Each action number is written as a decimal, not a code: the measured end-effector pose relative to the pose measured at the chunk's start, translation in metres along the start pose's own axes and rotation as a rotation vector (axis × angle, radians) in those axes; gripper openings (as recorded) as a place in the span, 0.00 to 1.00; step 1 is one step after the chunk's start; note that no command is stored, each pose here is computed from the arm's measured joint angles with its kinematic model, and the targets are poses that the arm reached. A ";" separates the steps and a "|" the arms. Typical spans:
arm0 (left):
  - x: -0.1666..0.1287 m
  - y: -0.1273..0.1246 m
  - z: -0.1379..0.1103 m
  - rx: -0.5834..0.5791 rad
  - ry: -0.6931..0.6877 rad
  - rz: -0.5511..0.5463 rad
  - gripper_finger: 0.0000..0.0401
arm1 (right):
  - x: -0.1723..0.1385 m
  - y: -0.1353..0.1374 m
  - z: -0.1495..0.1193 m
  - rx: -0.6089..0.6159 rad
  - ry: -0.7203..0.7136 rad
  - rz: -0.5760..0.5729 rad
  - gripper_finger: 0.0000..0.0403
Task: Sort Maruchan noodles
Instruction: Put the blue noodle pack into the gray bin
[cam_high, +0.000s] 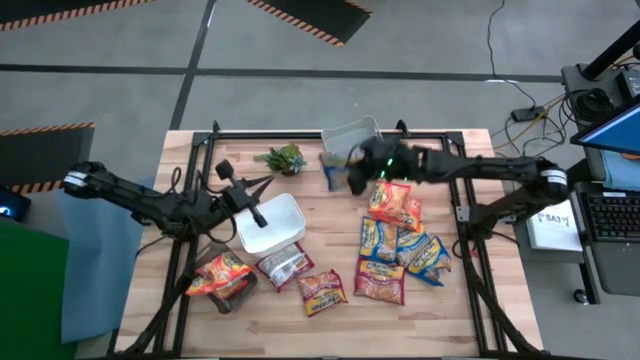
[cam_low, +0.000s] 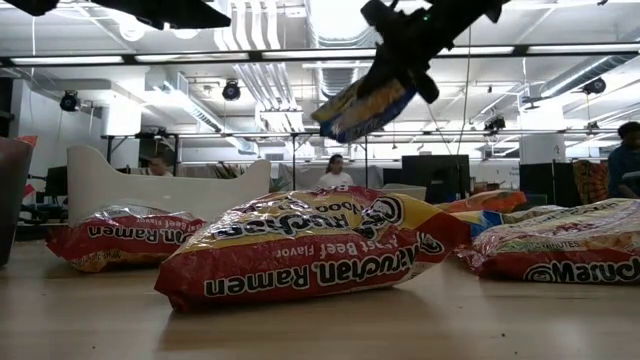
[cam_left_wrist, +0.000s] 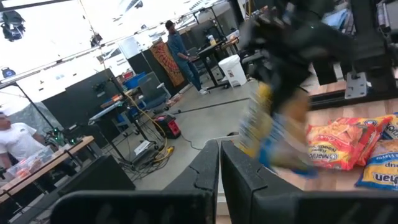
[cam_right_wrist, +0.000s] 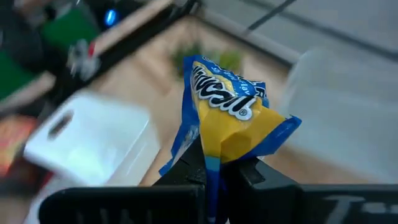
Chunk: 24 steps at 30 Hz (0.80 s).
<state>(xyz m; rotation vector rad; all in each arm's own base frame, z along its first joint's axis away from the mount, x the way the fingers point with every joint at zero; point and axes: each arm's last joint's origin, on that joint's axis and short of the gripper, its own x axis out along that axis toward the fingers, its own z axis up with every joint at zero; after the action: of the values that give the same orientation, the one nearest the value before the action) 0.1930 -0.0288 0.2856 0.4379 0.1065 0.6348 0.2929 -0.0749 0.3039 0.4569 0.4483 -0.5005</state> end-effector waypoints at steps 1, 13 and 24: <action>0.000 0.000 0.000 0.004 0.001 -0.001 0.00 | -0.004 -0.006 0.008 0.016 -0.026 -0.014 0.03; 0.000 0.003 0.004 0.090 -0.031 0.019 0.00 | 0.009 -0.063 0.071 -0.028 0.094 -0.276 0.03; 0.000 0.004 0.006 0.177 -0.039 0.027 0.00 | 0.055 -0.093 0.085 -0.159 0.422 -0.576 0.03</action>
<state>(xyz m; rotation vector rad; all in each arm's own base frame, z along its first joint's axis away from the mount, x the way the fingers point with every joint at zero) 0.1920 -0.0285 0.2923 0.6233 0.1200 0.6456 0.3107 -0.2109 0.3166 0.2712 1.0325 -0.9211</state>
